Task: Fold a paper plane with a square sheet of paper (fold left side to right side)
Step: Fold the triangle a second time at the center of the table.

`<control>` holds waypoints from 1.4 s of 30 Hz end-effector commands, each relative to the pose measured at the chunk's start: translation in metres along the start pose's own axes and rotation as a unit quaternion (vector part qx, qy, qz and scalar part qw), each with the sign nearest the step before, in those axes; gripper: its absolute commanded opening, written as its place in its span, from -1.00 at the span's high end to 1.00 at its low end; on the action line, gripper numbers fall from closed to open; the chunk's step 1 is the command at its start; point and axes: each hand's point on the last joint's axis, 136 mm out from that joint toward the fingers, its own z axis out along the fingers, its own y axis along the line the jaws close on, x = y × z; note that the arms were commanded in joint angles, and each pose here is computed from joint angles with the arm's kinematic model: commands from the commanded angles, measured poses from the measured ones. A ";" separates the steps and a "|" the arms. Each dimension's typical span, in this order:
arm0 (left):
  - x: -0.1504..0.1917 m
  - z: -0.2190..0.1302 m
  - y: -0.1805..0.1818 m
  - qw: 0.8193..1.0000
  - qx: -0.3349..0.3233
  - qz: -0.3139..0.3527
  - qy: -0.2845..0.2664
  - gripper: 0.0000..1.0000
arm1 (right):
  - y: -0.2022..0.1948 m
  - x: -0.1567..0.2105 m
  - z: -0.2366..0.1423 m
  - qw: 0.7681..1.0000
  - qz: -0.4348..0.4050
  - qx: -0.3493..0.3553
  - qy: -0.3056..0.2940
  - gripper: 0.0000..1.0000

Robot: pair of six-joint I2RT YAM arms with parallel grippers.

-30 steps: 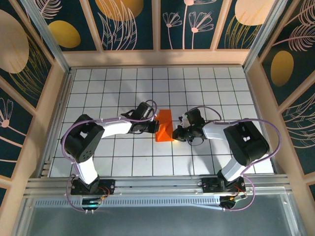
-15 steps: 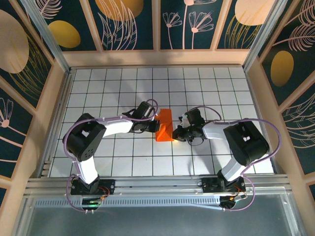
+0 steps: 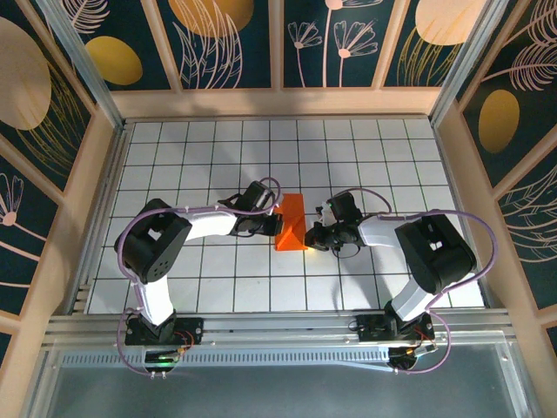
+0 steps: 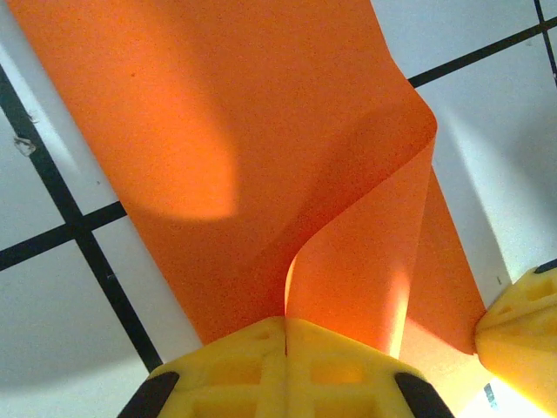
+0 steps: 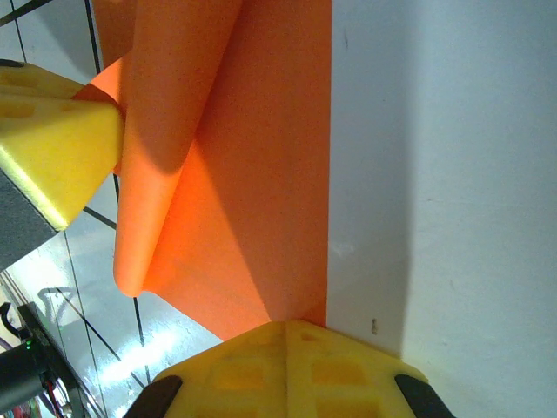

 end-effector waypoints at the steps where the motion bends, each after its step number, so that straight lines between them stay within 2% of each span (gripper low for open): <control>1: -0.009 0.002 0.002 1.000 -0.003 0.008 -0.007 1.00 | -0.028 0.018 0.007 0.998 0.017 0.054 0.026 1.00; 42: -0.014 -0.004 0.007 1.000 -0.022 0.013 -0.019 1.00 | -0.031 0.017 0.008 0.998 0.017 0.061 0.029 1.00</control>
